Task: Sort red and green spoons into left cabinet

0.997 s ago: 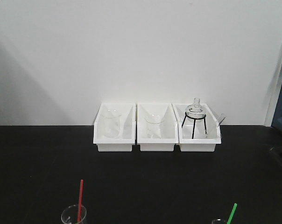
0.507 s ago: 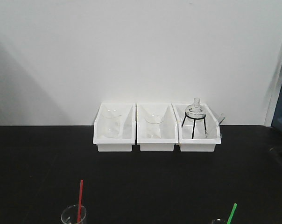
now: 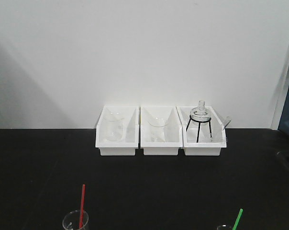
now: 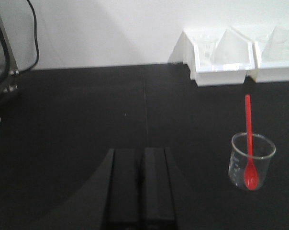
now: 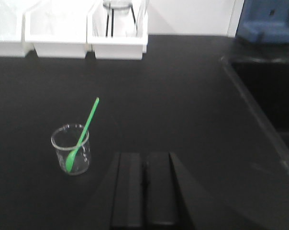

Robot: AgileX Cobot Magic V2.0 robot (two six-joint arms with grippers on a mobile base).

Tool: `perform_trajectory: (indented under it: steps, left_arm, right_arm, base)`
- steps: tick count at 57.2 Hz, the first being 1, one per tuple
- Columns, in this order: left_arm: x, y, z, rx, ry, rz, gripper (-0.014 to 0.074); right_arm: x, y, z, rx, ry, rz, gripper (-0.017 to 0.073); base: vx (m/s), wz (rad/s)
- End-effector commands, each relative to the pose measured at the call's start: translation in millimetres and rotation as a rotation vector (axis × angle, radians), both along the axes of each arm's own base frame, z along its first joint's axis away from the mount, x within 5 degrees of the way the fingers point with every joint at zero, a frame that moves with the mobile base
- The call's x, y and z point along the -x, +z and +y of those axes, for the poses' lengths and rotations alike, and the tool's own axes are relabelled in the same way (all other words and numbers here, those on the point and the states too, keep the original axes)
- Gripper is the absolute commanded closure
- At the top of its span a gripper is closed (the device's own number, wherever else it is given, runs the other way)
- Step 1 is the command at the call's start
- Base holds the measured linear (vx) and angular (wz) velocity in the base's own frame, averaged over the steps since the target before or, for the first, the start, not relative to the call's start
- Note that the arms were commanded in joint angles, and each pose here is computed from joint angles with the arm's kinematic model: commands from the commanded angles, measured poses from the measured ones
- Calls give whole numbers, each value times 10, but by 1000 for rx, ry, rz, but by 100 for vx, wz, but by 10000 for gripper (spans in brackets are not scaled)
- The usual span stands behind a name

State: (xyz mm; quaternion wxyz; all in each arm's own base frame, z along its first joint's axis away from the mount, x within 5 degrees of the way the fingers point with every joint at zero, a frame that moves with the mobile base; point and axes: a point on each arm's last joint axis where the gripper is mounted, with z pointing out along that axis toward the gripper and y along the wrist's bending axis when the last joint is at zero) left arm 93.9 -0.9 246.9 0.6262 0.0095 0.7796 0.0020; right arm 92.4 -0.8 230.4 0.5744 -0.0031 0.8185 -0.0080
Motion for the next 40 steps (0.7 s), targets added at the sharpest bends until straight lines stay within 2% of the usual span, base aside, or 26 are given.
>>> perform_trajectory:
  steps: [1,10,15,27,35,40]
  left_arm:
    - [-65,154,-15,17,-12,-76,583]
    - [-101,138,-18,16,-13,-62,522]
    - [-119,157,-22,18,-18,-84,453]
    - [-214,271,-50,27,-46,-223,263]
    - [-322,290,-68,93,-57,-261,168]
    - [-411,271,-96,67,-87,-269,146]
  right_arm:
    - [-84,132,1,5,2,-68,540]
    - [-126,95,1,-16,-5,-33,494]
    - [-147,76,1,-37,-12,-15,442]
    - [-216,14,0,-30,-11,40,235]
    - [-295,3,5,-31,-6,31,101]
    - [-338,24,9,-43,-5,-4,56]
  base:
    - [0,0]
    - [0,0]
    - [0,0]
    - [0,0]
    - [0,0]
    - [0,0]
